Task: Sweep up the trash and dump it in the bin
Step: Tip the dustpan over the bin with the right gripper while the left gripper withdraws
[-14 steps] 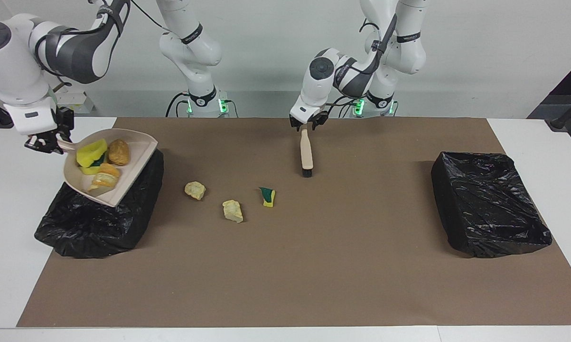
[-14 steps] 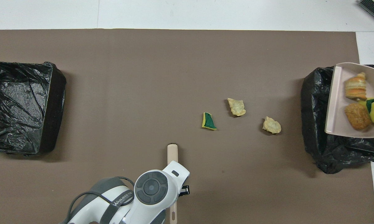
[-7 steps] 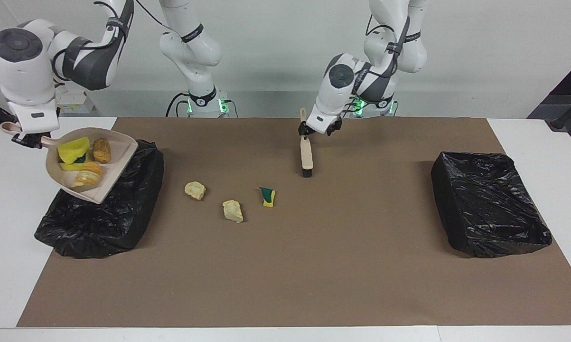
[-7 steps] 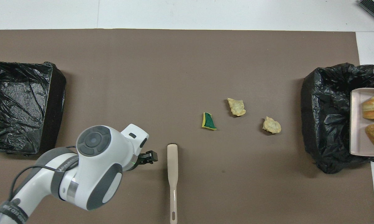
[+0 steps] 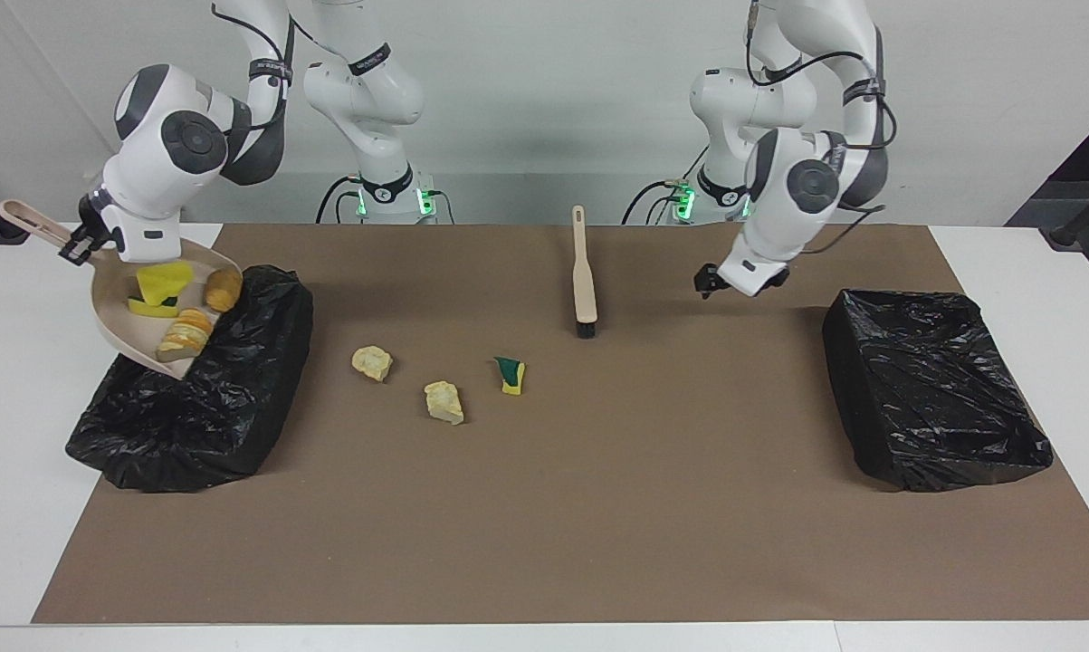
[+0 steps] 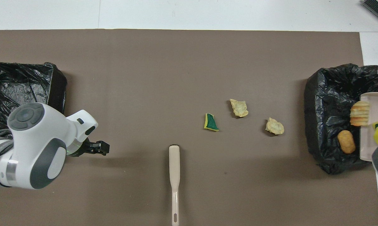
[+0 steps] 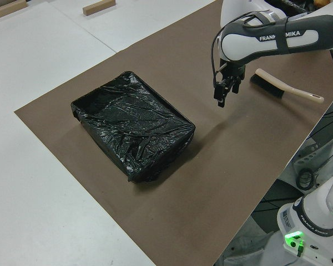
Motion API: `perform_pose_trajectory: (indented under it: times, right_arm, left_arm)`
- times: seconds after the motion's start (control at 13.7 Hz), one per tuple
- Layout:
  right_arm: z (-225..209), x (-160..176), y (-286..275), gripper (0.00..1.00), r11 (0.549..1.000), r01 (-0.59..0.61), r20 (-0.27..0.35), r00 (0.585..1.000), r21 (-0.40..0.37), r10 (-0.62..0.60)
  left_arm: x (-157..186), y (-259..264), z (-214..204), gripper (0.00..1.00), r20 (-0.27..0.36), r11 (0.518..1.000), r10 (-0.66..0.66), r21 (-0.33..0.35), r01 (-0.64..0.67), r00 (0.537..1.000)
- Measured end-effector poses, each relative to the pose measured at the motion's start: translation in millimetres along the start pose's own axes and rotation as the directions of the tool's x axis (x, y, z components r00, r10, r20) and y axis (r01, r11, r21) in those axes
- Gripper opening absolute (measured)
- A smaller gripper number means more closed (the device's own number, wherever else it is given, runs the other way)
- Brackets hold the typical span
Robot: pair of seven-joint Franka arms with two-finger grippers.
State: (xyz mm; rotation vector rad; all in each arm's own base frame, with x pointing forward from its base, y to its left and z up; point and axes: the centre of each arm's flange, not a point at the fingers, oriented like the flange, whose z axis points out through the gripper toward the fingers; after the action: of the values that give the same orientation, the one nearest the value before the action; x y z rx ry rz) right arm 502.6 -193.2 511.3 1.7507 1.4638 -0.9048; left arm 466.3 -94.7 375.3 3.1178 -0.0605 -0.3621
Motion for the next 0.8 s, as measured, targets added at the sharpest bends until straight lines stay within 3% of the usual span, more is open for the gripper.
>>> perform_pose_trajectory:
  times: [0.36,0.8]
  right_arm:
    - [4.7,-23.7,-7.9,0.33,1.0,-0.018,0.062,0.998,0.009,0.018]
    - [-34.8,-21.0,-6.3,0.33,0.995,0.061,0.219,0.975,-0.082,-0.042]
  left_arm:
    - [7.1,-77.0,-49.4,1.0,-0.095,0.997,0.076,-0.026,-0.079,0.993]
    - [-2.6,-93.0,-159.6,1.0,-0.157,0.987,0.161,0.03,-0.158,0.974]
